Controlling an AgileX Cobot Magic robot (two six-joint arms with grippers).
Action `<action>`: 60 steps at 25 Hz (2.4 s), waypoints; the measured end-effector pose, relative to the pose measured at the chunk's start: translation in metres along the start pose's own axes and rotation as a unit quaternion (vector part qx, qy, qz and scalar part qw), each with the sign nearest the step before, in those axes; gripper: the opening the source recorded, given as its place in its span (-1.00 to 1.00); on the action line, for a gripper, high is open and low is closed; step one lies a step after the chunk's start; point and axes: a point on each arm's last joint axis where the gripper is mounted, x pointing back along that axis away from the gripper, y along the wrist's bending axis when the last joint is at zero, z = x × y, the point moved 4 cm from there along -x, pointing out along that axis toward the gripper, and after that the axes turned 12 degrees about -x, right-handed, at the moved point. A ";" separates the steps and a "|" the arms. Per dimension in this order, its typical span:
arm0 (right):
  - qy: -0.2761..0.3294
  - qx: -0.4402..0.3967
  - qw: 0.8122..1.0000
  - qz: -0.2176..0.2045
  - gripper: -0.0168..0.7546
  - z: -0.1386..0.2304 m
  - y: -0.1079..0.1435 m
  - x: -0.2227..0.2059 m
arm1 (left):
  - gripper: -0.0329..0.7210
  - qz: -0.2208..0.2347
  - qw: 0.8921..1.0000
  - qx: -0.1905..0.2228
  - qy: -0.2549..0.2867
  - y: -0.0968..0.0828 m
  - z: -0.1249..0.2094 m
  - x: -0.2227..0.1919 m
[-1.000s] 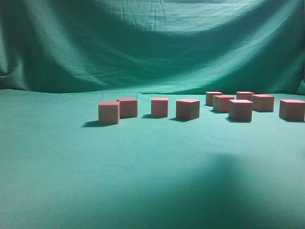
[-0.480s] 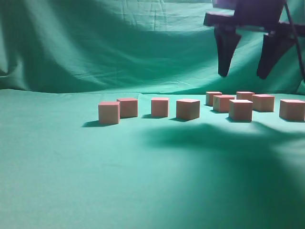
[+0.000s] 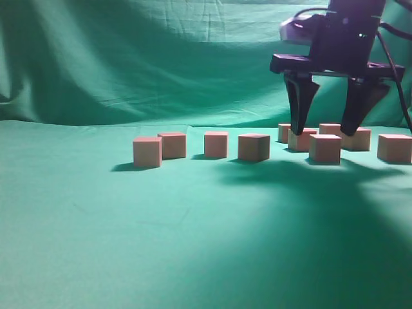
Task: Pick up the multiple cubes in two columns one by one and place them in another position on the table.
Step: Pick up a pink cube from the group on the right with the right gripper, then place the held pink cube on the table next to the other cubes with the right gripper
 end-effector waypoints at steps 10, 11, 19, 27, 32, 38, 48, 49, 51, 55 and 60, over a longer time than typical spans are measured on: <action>0.018 0.000 1.000 0.006 -0.26 0.003 -0.002 -0.014 | -0.91 0.000 1.000 0.000 0.000 0.000 0.000 0.000; 0.018 0.000 1.000 0.006 -0.26 0.004 -0.002 -0.014 | -0.91 0.000 1.000 0.000 0.000 0.000 0.000 0.000; 0.005 0.030 0.999 -0.008 -0.26 0.006 0.016 0.040 | -0.91 0.000 1.000 0.000 0.000 0.000 0.000 0.000; -0.007 0.166 0.984 -0.059 -0.26 0.055 0.111 0.081 | -0.91 0.000 1.000 0.000 0.000 0.000 0.000 0.000; 0.003 0.256 0.964 -0.077 -0.26 0.085 0.157 0.061 | -0.91 0.000 1.000 0.000 0.000 0.000 0.000 0.000; 0.020 0.281 0.957 -0.068 -0.26 0.090 0.170 0.023 | -0.91 0.000 1.000 0.000 0.000 0.000 0.000 0.000; 0.017 0.306 0.950 -0.057 -0.26 0.072 0.187 -0.015 | -0.91 0.000 1.000 0.000 0.000 0.000 0.000 0.000; 0.016 0.307 0.950 -0.057 -0.26 0.071 0.188 -0.016 | -0.91 0.000 1.000 0.000 0.000 0.000 0.000 0.000; 0.014 0.309 0.949 -0.054 -0.26 0.069 0.189 -0.018 | -0.91 0.000 1.000 0.000 0.000 0.000 0.000 0.000; 0.012 0.313 0.948 -0.052 -0.26 0.067 0.189 -0.018 | -0.91 0.000 1.000 0.000 0.000 0.000 0.000 0.000; 0.013 0.313 0.948 -0.051 0.04 0.067 0.189 -0.018 | -0.91 0.000 1.000 0.000 0.000 0.000 0.000 0.000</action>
